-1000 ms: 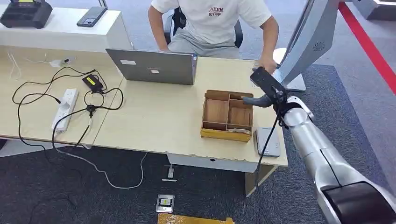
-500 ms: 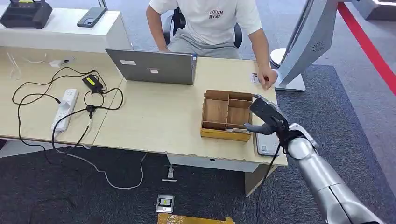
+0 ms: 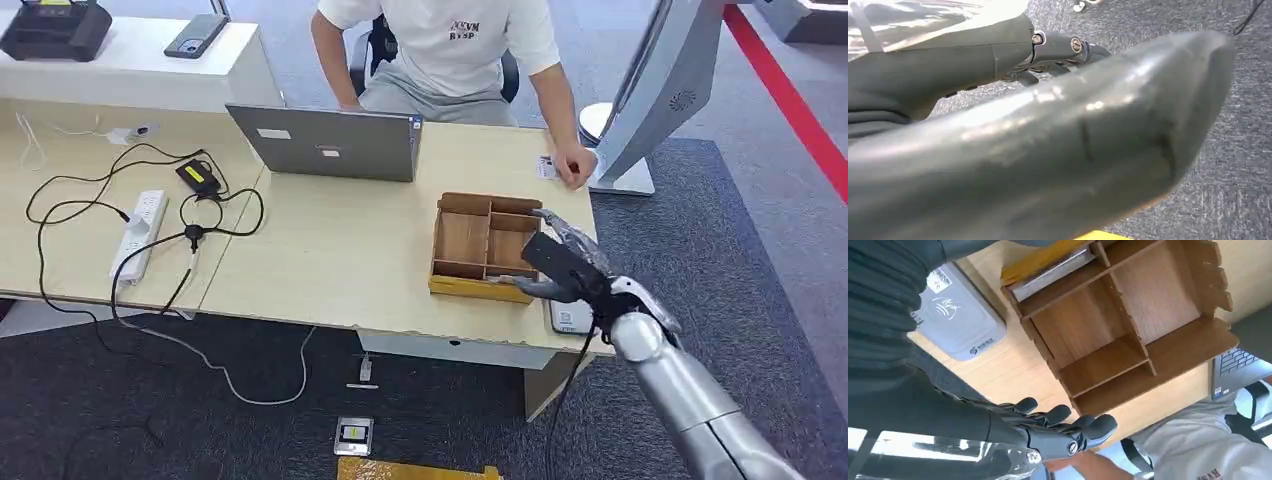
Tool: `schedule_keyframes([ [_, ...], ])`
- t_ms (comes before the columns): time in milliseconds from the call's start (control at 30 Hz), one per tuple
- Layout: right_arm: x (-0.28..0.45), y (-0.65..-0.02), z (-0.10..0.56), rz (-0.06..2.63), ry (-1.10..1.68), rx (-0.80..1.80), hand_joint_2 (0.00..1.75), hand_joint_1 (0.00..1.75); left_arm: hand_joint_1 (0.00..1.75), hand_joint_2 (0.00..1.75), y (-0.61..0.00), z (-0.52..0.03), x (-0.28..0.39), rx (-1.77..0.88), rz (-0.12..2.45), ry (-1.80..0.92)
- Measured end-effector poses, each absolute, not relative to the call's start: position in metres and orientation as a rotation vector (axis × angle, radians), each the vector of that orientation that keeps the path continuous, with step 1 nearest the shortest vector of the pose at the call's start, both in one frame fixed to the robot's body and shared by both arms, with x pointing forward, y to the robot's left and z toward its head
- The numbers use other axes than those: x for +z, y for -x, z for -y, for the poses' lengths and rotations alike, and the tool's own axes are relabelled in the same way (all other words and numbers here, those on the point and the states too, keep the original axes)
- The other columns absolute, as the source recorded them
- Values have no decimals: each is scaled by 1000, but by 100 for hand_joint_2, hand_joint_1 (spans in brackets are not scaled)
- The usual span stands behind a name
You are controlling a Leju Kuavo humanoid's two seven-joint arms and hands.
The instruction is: Pass the card to the sensor for recognition and then transmit it.
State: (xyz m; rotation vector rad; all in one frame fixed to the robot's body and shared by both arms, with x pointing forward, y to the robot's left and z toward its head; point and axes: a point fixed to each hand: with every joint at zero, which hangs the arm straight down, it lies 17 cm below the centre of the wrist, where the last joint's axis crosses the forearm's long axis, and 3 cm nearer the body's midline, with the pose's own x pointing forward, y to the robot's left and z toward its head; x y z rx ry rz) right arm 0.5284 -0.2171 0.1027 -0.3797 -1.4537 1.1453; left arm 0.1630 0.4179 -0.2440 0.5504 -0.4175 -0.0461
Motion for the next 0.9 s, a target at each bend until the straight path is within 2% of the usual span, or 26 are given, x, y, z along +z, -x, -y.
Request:
schedule_keyframes([
  [133, 99, -527, 217, 1450, 513, 1224, 175, 0, 0, 0, -163, -418, -244, -48, 417, -551],
  [900, 78, -513, 183, 1448, 777, 1416, 175, 0, 0, 0, -161, -413, -246, -33, 401, -547],
])
